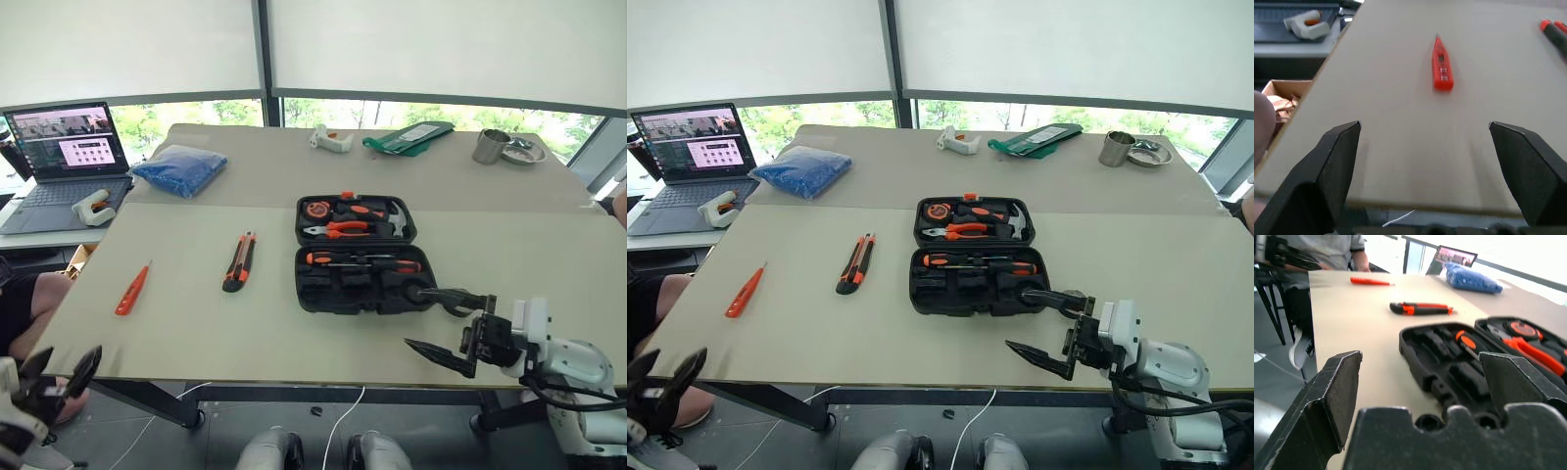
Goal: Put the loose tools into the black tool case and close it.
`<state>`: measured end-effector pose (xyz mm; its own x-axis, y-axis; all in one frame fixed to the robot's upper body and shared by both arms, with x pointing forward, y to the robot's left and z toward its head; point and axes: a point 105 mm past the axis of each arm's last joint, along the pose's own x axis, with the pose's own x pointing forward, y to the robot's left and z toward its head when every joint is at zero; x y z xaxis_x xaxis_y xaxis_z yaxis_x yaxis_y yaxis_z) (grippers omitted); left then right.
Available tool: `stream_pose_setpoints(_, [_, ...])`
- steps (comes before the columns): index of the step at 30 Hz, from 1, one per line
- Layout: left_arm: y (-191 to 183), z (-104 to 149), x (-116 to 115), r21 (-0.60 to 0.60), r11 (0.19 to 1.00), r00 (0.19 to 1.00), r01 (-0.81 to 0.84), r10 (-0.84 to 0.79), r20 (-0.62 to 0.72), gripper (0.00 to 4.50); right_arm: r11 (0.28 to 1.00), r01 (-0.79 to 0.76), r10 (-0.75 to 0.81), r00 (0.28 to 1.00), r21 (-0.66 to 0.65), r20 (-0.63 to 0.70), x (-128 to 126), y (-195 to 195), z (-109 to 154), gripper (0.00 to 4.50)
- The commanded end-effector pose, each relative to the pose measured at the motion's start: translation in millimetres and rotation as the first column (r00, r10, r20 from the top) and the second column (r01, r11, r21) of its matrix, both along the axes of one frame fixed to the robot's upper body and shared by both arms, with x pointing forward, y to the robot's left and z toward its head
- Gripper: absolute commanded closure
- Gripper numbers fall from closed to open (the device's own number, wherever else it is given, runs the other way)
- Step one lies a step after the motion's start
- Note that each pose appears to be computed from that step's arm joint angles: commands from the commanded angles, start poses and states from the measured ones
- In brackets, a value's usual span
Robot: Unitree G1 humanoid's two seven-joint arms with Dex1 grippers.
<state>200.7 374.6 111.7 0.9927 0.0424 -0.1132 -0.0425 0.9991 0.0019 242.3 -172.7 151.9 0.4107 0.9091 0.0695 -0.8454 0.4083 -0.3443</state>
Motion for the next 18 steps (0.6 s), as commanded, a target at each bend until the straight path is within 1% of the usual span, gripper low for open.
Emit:
stream_pose_setpoints(1, [3.6, 12.8, 33.6, 0.044, 0.999, 0.998, -0.018, 0.021, -0.065, 0.00, 0.998, -0.020, 0.015, 0.996, 0.063, 0.089, 4.3, 12.8, 30.6, 0.05])
stream_pose_setpoints(4, [-2.7, 15.2, 64.1, 0.048, 0.999, 0.989, 0.019, -0.011, -0.147, 0.00, 0.995, -0.052, 0.042, 0.993, 0.087, 0.108, 6.1, 25.2, 42.8, 0.05])
stream_pose_setpoints(7, [-9.8, 6.6, 88.7, 0.053, 0.998, 0.969, 0.044, -0.030, -0.246, 0.00, 0.993, -0.071, 0.060, 0.992, 0.092, 0.114, 7.6, 33.9, 48.2, 0.05])
stream_pose_setpoints(10, [-16.2, -2.2, 98.8, 0.037, 0.996, 0.949, 0.076, -0.061, -0.309, 0.00, 0.994, -0.073, 0.063, 0.992, 0.084, 0.114, 8.3, 35.8, 48.8, 0.05])
stream_pose_setpoints(13, [-21.2, -12.3, 105.0, 0.012, 0.993, 0.911, 0.116, -0.101, -0.400, 0.00, 0.995, -0.068, 0.060, 0.993, 0.074, 0.103, 6.9, 33.2, 50.1, 0.05])
stream_pose_setpoints(14, [-19.9, -16.5, 105.5, 0.000, 0.994, 0.895, 0.113, -0.102, -0.435, 0.26, 0.996, -0.071, 0.065, 0.994, 0.063, 0.093, 5.4, 31.7, 48.8, 0.02])
stream_pose_setpoints(15, [-18.7, -18.9, 105.7, -0.008, 0.994, 0.884, 0.110, -0.102, -0.456, 0.41, 0.996, -0.073, 0.069, 0.994, 0.054, 0.087, 4.4, 30.8, 47.8, 0.00])
stream_pose_setpoints(16, [-15.9, -21.0, 105.9, 0.002, 0.995, 0.878, 0.100, -0.087, -0.470, 0.66, 0.996, -0.076, 0.072, 0.994, 0.043, 0.084, 3.1, 29.6, 47.2, 0.00])
stream_pose_setpoints(18, [-14.2, -23.4, 105.7, 0.006, 0.995, 0.871, 0.097, -0.082, -0.485, 1.39, 0.997, -0.076, 0.073, 0.994, 0.033, 0.082, 1.8, 28.2, 47.1, 0.00])
